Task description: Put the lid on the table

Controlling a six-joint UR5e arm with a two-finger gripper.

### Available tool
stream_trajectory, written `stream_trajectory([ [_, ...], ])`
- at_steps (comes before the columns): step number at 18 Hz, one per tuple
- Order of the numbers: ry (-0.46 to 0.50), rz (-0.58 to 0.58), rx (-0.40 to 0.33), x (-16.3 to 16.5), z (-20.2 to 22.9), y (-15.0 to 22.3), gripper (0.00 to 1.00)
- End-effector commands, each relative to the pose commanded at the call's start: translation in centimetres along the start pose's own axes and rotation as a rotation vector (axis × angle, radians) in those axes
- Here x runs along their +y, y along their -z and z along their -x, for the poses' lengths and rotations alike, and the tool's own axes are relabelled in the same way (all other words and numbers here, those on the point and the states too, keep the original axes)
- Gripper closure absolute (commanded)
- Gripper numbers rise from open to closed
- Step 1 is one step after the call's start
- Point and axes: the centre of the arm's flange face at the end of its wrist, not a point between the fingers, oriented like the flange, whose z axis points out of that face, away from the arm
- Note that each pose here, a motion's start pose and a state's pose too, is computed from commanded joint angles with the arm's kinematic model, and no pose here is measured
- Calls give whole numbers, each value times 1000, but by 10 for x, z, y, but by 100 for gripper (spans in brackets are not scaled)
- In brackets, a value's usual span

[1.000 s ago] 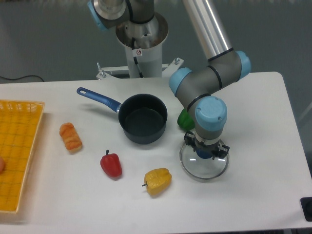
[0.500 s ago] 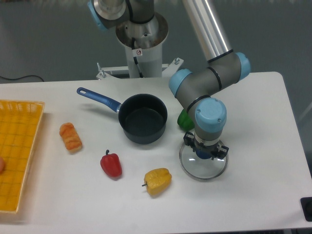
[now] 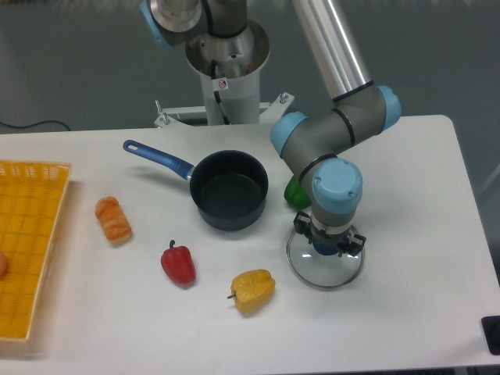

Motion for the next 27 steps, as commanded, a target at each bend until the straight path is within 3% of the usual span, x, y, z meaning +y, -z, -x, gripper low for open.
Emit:
stream_trajectory([
  [6, -2, 0, 0, -1, -1, 0, 40],
  [8, -3, 0, 0, -1, -1, 0, 32],
  [22, -11, 2, 3, -5, -4, -3, 32],
  [27, -13, 3, 4, -5, -4, -4, 21],
])
